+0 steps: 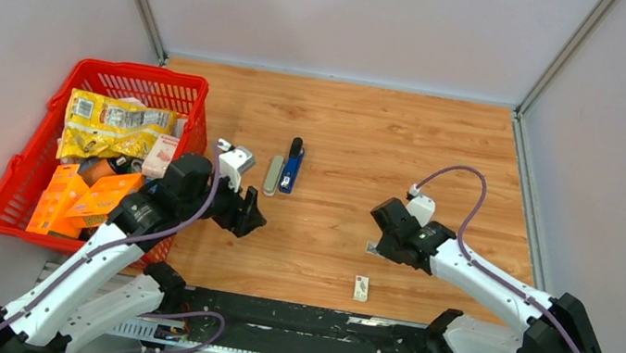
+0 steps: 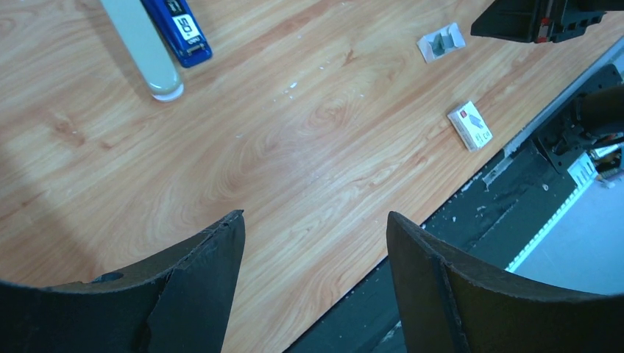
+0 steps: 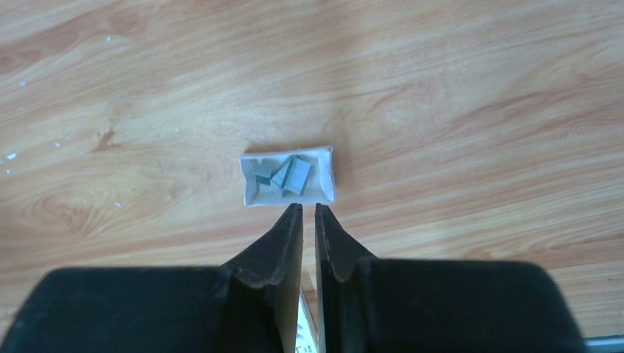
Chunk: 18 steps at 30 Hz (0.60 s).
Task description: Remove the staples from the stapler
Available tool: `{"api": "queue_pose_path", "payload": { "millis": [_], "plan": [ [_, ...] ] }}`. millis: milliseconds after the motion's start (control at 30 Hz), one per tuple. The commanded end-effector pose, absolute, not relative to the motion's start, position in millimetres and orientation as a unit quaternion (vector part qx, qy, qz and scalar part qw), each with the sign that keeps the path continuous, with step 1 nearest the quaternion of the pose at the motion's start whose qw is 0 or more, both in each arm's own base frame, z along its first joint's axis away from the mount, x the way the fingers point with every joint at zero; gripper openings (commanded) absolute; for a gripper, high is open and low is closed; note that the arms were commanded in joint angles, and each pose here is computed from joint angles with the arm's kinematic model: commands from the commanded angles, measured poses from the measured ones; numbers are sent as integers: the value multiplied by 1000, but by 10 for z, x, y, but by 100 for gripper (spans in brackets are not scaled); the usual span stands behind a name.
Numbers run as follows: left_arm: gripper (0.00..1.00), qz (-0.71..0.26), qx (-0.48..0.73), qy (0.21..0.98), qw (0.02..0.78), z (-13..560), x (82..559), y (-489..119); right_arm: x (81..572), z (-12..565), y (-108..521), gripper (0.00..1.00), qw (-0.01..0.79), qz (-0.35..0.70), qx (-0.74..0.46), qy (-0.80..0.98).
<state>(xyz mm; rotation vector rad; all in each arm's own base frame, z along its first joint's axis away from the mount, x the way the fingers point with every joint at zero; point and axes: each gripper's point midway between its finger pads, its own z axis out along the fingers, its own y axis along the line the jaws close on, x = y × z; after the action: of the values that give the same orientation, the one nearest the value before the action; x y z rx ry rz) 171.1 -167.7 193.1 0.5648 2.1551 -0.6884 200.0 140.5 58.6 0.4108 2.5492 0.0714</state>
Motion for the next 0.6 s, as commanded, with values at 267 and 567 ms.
{"api": "queue_pose_path", "payload": {
  "millis": [267, 567],
  "plan": [
    [72, -333, 209, 851, 348, 1818, 1698, -1975, 1485, 377, 1595, 5, 225, 38, 96, 969],
    [62, -346, 199, 860, 319, 1652, 1603, -2090, 1326, 272, 1610, 0, 216, 41, 86, 972]
  ]
}}
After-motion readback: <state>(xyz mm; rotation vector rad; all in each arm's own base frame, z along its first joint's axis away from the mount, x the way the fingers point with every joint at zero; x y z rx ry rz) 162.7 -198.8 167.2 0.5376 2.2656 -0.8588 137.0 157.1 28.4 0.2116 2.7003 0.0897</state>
